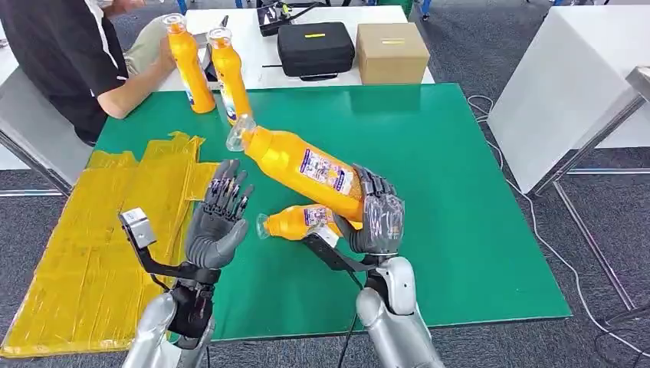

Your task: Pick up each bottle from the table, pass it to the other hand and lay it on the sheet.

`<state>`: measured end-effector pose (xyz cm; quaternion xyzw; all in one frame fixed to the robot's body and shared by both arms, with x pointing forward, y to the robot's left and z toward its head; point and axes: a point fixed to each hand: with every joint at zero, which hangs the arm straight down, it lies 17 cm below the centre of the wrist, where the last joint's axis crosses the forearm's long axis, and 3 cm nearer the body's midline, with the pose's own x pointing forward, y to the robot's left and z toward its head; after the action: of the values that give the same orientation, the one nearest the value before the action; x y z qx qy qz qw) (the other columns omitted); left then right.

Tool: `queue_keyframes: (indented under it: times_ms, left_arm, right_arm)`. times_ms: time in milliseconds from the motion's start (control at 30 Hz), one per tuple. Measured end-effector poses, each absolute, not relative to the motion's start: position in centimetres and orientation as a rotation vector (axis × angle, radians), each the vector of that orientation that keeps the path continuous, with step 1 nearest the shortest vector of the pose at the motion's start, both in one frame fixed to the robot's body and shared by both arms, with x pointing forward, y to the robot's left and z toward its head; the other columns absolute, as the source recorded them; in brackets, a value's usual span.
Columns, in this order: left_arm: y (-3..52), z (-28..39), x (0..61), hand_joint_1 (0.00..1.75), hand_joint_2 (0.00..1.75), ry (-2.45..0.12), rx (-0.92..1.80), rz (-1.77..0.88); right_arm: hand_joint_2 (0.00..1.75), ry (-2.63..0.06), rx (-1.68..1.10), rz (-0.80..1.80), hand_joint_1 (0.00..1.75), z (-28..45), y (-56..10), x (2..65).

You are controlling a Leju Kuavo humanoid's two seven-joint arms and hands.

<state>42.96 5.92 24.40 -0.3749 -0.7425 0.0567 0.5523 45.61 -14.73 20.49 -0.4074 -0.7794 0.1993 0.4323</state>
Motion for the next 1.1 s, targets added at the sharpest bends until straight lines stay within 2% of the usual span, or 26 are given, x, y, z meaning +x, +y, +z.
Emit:
queue_keyframes:
  times_ms: [700,1100]
  left_arm:
    - [5.7,24.6,42.9,0.00,1.75,-1.746,-0.908,0.147]
    - [6.9,24.7,44.2,0.00,1.75,-1.729,-0.932,0.207]
  right_arm:
    - [1.75,-1.936,-0.900,0.554,1.75,18.9,-10.0,45.9]
    - [1.75,-1.978,-0.820,0.669,1.75,18.3,-5.0,44.7]
